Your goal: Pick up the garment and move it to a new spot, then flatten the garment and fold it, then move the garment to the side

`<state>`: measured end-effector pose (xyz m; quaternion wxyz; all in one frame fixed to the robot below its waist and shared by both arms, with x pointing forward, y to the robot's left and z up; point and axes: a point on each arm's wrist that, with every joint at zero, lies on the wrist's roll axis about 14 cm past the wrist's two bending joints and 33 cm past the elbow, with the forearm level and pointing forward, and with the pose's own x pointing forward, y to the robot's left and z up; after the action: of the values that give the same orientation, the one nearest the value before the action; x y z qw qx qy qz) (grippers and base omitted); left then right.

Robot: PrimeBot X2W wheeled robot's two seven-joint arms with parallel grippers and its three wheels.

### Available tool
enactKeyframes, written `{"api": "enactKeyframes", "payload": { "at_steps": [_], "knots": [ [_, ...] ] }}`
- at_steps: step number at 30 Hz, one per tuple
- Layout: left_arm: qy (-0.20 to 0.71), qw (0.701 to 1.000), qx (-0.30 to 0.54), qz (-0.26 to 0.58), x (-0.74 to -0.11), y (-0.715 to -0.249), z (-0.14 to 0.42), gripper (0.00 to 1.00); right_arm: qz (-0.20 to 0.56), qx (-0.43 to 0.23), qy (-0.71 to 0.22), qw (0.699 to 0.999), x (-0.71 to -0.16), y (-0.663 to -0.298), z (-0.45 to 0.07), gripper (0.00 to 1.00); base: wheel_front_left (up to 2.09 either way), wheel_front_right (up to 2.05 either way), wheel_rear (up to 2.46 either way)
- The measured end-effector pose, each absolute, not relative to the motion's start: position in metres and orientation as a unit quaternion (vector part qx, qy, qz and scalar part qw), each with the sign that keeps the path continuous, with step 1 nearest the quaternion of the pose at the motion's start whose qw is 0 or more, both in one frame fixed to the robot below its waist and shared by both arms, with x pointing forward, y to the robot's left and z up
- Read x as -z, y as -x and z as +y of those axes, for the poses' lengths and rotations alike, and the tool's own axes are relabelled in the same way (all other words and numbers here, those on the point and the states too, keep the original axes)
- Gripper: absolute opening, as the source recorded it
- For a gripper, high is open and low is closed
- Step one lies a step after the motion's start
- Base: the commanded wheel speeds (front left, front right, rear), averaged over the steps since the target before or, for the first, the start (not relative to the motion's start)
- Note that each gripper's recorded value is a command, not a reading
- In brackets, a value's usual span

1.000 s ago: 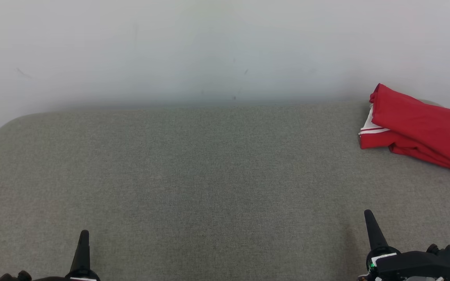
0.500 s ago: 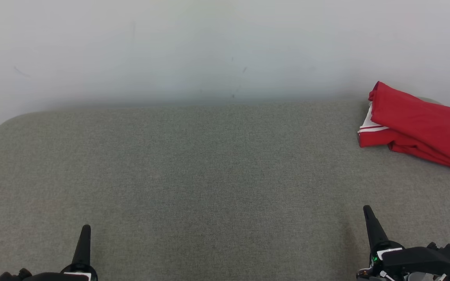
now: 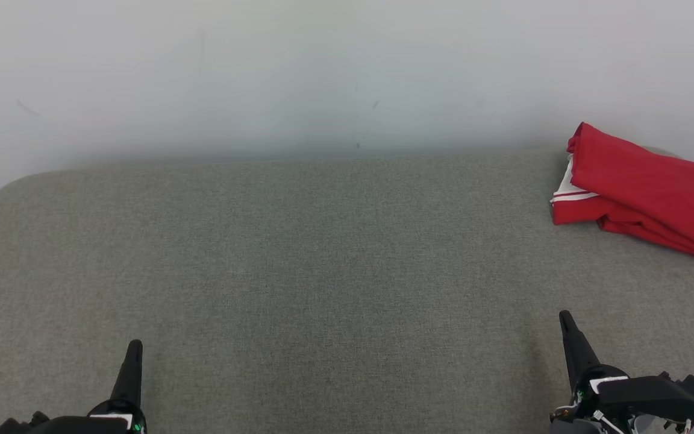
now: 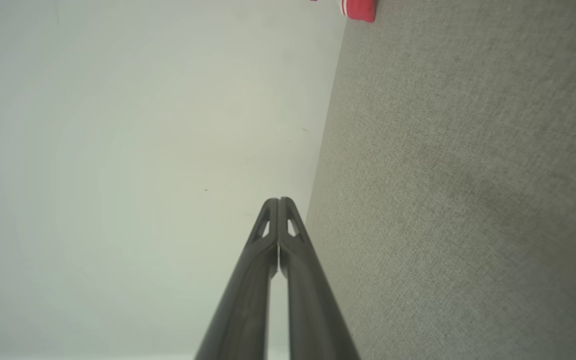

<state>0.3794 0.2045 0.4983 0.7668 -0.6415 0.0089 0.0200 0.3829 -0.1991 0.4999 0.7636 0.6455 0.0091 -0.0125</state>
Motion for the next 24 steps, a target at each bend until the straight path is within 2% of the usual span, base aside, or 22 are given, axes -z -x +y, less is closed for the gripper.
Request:
{"api": "enactKeyframes", "payload": {
  "at_steps": [20,24],
  "knots": [
    [0.703,0.711,-0.005,0.005,-0.5038,-0.3872,0.2002,0.0,0.004,0.003,-0.702,0.712,-0.5048,-0.3877,-0.2002,0.0,0.0,0.0,0.0],
    [0.707,0.707,-0.003,0.004,-0.5044,-0.3877,0.1998,0.0,0.002,0.002,-0.707,0.707,-0.5057,-0.3884,-0.2006,0.0,0.0,0.0,0.0]
  ]
}}
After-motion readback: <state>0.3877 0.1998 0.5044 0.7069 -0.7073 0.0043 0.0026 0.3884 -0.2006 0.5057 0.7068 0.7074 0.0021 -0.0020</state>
